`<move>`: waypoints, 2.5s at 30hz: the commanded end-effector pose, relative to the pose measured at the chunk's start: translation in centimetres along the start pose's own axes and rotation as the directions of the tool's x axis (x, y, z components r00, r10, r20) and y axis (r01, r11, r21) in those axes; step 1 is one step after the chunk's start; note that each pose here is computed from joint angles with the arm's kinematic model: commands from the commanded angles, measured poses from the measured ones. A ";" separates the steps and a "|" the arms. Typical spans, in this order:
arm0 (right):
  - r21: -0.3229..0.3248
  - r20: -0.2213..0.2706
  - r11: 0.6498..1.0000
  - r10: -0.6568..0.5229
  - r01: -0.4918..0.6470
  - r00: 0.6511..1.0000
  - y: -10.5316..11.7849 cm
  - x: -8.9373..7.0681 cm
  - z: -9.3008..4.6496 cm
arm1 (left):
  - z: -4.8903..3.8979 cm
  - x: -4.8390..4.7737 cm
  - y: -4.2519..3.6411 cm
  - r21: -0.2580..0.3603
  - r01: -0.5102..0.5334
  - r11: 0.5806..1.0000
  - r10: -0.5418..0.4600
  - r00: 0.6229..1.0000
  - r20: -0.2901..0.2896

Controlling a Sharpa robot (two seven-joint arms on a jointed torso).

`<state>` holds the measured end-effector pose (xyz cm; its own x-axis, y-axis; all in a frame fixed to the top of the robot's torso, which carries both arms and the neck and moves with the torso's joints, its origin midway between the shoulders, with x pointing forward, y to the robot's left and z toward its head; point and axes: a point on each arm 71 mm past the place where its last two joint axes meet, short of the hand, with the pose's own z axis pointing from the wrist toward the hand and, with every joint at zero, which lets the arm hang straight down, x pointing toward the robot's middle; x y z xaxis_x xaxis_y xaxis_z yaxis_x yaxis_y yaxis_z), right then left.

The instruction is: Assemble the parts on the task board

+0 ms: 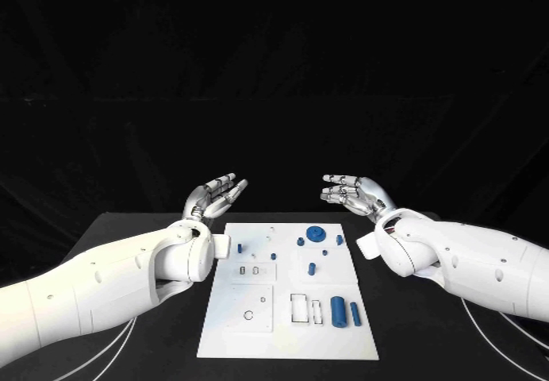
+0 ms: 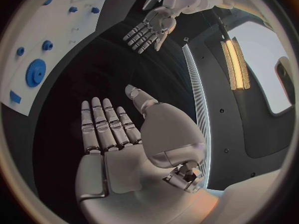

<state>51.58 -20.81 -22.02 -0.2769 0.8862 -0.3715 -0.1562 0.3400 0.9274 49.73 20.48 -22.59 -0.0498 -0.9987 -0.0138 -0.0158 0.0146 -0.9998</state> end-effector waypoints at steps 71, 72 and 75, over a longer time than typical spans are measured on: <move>-0.367 -0.150 0.280 -0.959 0.887 0.241 7.0 3.8 3.9 | -5.36 1.07 -8.84 0.134 0.067 0.989 -0.019 0.944 -0.331; -0.368 -0.153 0.280 -0.959 0.886 0.240 6.9 3.9 3.9 | -5.35 1.04 -8.87 0.134 0.067 0.989 -0.019 0.944 -0.330; -0.370 -0.159 0.282 -0.958 0.885 0.238 6.9 4.0 4.0 | -5.33 0.95 -8.94 0.136 0.066 0.989 -0.018 0.944 -0.328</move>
<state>53.18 -13.73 -16.72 -0.0524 -0.1382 -0.9890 -0.6370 0.7674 -0.0734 44.52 19.75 -13.76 -0.3668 -0.9303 -0.0004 0.1143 -0.0447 -0.9924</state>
